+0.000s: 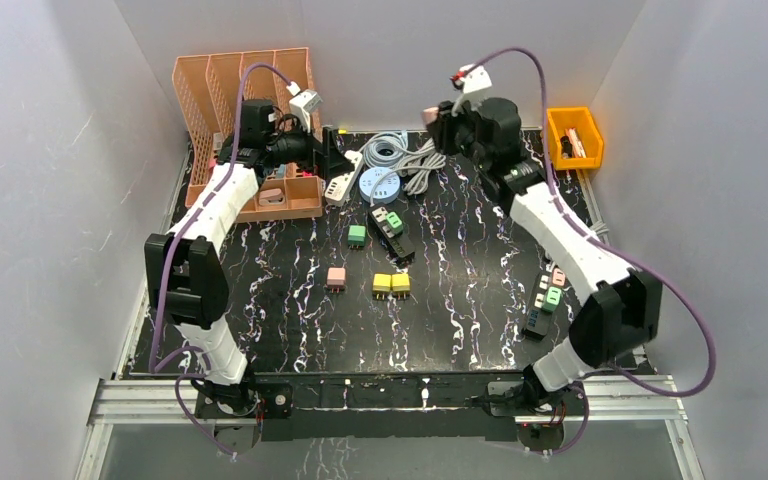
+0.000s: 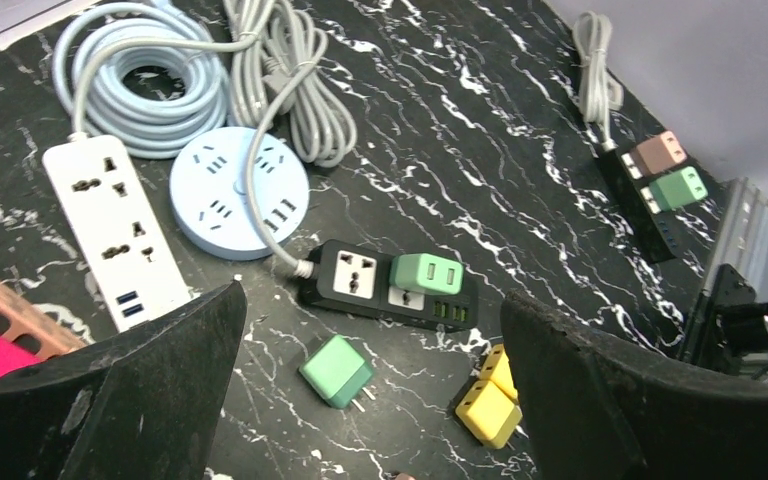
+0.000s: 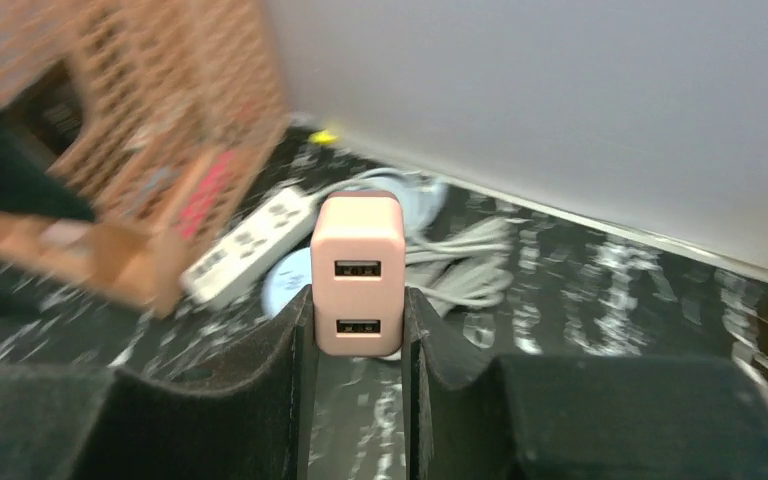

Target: Pull the plug off the socket

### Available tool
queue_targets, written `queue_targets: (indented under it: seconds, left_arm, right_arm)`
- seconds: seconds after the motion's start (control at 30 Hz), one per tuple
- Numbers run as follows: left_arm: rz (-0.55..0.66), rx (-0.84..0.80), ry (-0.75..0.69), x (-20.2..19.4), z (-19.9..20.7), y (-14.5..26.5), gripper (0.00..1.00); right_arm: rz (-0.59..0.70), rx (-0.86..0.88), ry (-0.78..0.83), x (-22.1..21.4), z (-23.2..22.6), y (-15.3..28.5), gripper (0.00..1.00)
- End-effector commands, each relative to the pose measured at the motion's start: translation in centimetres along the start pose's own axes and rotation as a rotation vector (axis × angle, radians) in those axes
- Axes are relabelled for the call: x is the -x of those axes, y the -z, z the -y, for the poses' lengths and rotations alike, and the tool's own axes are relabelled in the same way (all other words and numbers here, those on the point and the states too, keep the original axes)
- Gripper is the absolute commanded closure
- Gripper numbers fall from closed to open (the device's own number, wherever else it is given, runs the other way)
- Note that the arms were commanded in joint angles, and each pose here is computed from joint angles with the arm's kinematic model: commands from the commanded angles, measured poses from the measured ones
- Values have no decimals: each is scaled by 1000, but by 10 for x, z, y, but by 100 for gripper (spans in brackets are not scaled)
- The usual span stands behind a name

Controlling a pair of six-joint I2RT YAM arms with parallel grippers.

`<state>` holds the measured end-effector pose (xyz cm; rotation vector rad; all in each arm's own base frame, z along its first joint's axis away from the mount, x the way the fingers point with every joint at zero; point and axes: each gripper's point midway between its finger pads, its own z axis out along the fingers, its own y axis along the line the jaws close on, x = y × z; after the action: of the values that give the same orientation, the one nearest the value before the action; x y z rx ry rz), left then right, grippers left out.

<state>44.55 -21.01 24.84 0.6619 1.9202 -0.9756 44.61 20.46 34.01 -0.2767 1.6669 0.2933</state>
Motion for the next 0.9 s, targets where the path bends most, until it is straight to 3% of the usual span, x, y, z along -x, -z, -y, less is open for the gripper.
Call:
queue_targets:
  seconds: [0.0,0.17,0.4,0.67,0.87]
  left_arm:
    - [6,89,-42,7,-13,8,2]
    - [51,114,-11,16,-24,19,2]
    - [213,221,125,34,-66,60,2]
    - [247,269,161,29,-78,74,2]
    - [249,267,171,27,-81,76,2]
  right_arm:
    - [-215,570,-41,-9,-98,9,100]
    - [-617,930,-69,-91,-166,50,100]
    - [-989,1104,4,-181,-220,108,100]
    - [-1198,1120,77,-248,-246,118,100]
    - [-1243,1067,114,-270,-241,112,76]
